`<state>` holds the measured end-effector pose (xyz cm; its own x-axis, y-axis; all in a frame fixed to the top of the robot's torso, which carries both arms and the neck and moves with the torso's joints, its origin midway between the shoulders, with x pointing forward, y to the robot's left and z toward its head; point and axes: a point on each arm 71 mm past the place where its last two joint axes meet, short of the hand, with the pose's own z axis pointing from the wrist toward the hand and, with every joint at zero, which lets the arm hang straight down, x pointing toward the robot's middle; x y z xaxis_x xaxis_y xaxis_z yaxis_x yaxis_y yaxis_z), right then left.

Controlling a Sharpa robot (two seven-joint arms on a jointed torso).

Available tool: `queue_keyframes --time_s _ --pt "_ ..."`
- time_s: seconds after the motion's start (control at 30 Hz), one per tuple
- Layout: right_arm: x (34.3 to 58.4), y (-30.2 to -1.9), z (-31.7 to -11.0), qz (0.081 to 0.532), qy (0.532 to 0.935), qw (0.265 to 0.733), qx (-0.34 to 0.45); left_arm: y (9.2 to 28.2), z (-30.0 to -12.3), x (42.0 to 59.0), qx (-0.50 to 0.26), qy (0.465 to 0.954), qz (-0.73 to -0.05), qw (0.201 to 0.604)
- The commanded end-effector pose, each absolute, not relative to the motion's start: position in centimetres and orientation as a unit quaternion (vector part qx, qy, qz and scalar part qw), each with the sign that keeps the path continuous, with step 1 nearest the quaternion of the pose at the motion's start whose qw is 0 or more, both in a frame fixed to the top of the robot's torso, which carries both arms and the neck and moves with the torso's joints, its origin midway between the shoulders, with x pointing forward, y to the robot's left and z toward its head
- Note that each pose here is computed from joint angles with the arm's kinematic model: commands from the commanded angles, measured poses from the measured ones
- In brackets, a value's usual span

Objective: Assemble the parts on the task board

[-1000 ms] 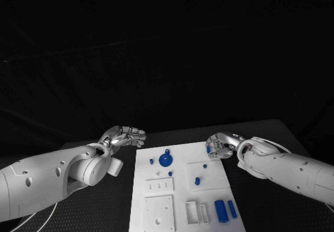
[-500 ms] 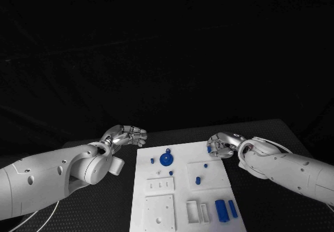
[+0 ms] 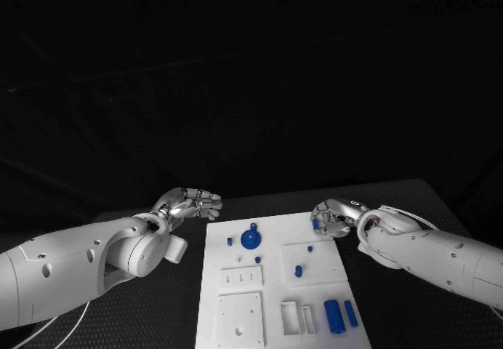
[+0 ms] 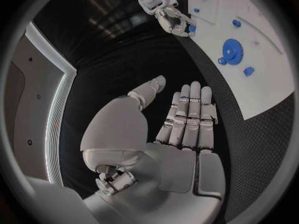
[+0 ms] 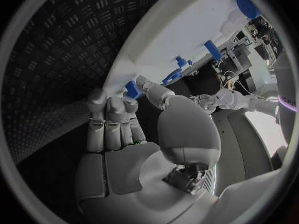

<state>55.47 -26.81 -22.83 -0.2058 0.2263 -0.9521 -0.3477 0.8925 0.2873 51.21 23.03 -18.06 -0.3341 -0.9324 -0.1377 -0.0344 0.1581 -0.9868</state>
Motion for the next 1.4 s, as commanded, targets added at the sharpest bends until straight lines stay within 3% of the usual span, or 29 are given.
queue_keyframes --time_s 0.03,0.97,1.4 --pt "55.4 -26.6 -22.9 0.224 0.743 0.629 -0.048 22.8 -17.9 51.2 -0.378 0.628 -0.529 0.426" --pt "54.9 -26.0 -22.4 0.226 0.73 0.644 -0.035 22.5 -18.0 51.0 -0.368 0.642 -0.527 0.419" --pt "53.7 -21.2 -18.2 0.206 0.717 0.66 -0.086 20.2 -19.4 50.7 -0.331 0.737 -0.49 0.327"
